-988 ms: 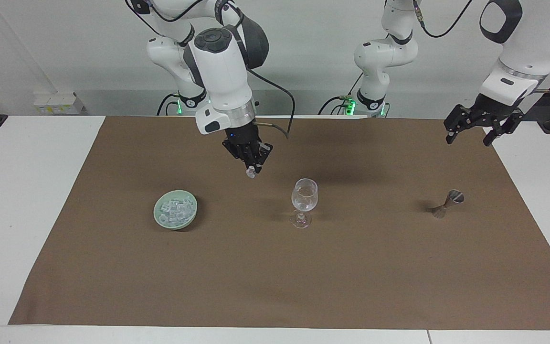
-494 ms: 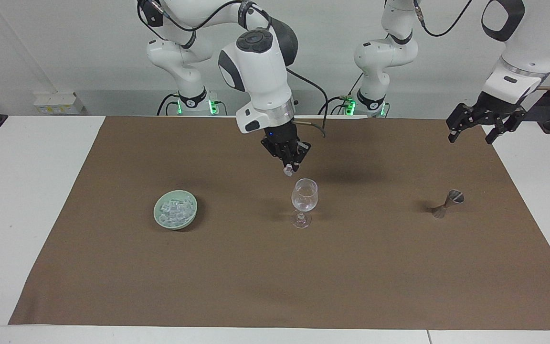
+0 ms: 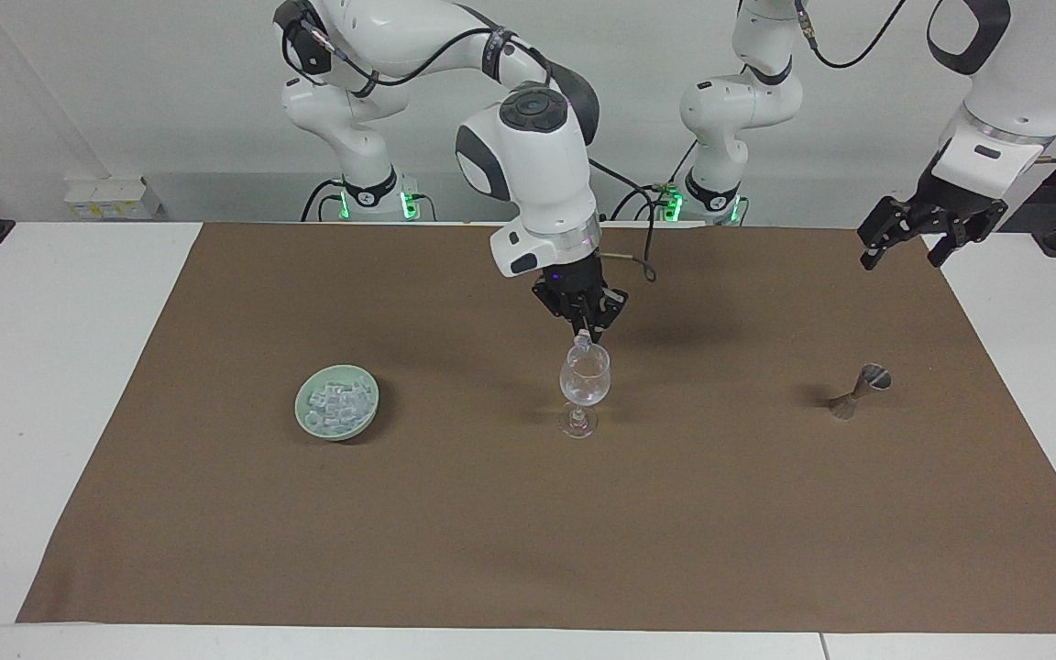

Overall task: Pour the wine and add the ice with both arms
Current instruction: 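Tilt the green bowl over the wine glass with the right gripper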

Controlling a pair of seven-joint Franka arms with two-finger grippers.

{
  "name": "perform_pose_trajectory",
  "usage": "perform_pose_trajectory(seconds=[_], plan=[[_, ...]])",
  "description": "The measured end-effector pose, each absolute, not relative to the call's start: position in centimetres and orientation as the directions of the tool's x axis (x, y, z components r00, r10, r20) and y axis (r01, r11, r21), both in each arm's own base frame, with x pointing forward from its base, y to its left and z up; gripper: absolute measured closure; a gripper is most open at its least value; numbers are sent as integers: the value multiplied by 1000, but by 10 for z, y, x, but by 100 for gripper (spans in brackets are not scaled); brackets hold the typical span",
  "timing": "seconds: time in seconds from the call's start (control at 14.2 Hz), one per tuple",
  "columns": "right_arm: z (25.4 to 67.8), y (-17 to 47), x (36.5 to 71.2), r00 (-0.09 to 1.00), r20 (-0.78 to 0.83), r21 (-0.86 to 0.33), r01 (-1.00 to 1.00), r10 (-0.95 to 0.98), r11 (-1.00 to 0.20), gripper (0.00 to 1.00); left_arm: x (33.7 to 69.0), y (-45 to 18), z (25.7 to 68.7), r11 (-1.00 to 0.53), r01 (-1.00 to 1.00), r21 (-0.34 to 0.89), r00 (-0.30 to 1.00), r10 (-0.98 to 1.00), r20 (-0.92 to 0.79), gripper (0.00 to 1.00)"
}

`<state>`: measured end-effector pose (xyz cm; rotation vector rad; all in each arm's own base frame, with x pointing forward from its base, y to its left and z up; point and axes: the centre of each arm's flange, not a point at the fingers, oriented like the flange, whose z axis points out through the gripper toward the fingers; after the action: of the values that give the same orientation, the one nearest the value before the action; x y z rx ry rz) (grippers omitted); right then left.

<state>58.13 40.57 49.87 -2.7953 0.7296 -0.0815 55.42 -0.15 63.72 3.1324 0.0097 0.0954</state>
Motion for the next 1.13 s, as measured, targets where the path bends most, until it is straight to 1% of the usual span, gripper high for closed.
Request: perform_pose_trajectory(seconds=[0.14, 0.35, 0.56, 0.78, 0.92, 1.13], plan=[[493, 406, 583, 874, -4, -245, -471, -485, -847, 78, 552, 0, 645, -1000, 8, 8, 998, 9, 62, 0], [486, 406, 585, 875, -1, -240, -470, -484, -849, 78, 552, -1, 645, -1000, 7, 8, 998, 7, 57, 0], [485, 406, 586, 875, 1, -239, -469, -484, -850, 78, 555, -3, 638, -1000, 3, 9, 999, 3, 41, 0], [485, 406, 586, 875, 2, -239, -469, -484, -850, 78, 563, 0, 622, -1000, 6, 13, 1000, 6, 11, 0], [485, 406, 586, 875, 2, -240, -469, -484, -850, 69, 567, -1, 614, -1000, 3, 15, 1000, 3, -3, 0], [485, 406, 586, 875, 2, -240, -469, -484, -850, 67, 568, -15, 614, -1000, -23, 15, 1000, -23, -2, 0]])
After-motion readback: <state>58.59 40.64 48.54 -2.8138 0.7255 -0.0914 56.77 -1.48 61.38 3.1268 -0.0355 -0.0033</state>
